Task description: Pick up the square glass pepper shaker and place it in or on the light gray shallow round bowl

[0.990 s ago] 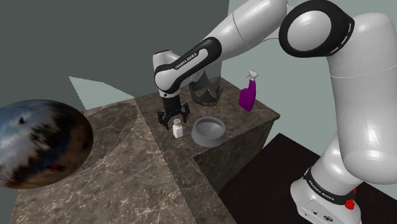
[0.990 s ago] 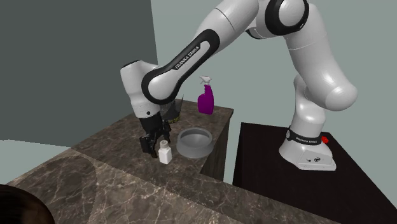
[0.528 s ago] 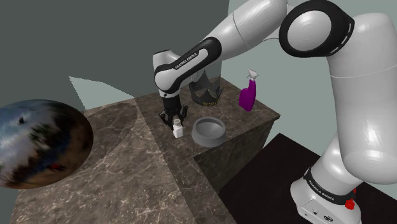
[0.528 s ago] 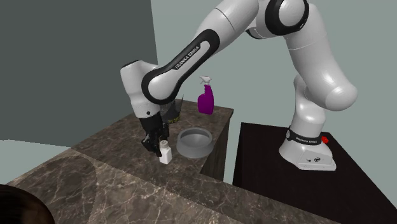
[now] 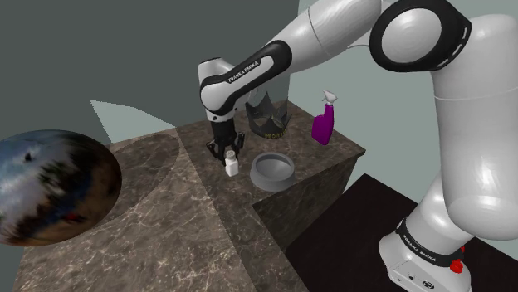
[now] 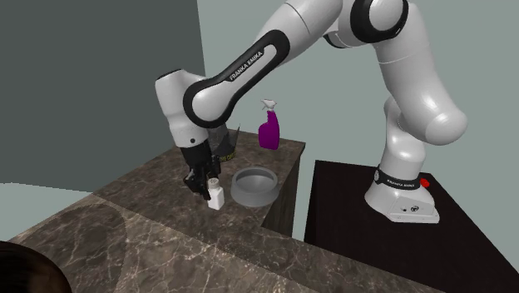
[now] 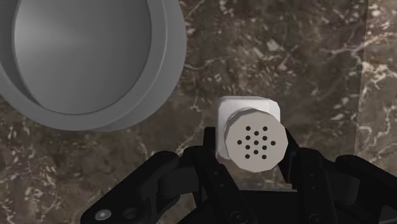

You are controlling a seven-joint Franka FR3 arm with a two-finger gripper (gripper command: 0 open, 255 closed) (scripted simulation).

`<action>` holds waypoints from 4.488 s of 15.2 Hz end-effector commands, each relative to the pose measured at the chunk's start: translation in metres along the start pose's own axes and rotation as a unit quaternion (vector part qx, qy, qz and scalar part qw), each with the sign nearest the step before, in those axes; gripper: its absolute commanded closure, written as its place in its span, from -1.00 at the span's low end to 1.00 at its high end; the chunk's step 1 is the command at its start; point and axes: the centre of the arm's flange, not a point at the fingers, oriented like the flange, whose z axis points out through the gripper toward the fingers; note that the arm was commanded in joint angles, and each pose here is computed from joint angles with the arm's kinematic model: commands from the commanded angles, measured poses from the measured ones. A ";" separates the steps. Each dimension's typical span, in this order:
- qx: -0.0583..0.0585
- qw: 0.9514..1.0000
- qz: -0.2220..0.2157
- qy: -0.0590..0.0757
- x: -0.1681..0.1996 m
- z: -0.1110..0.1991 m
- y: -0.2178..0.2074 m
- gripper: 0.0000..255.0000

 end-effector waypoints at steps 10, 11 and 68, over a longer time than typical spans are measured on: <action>0.000 1.000 0.000 0.000 -0.013 -0.057 0.001 1.00; 0.000 1.000 0.000 0.000 -0.014 -0.062 0.001 1.00; 0.000 1.000 0.000 0.000 -0.077 -0.063 0.139 -1.00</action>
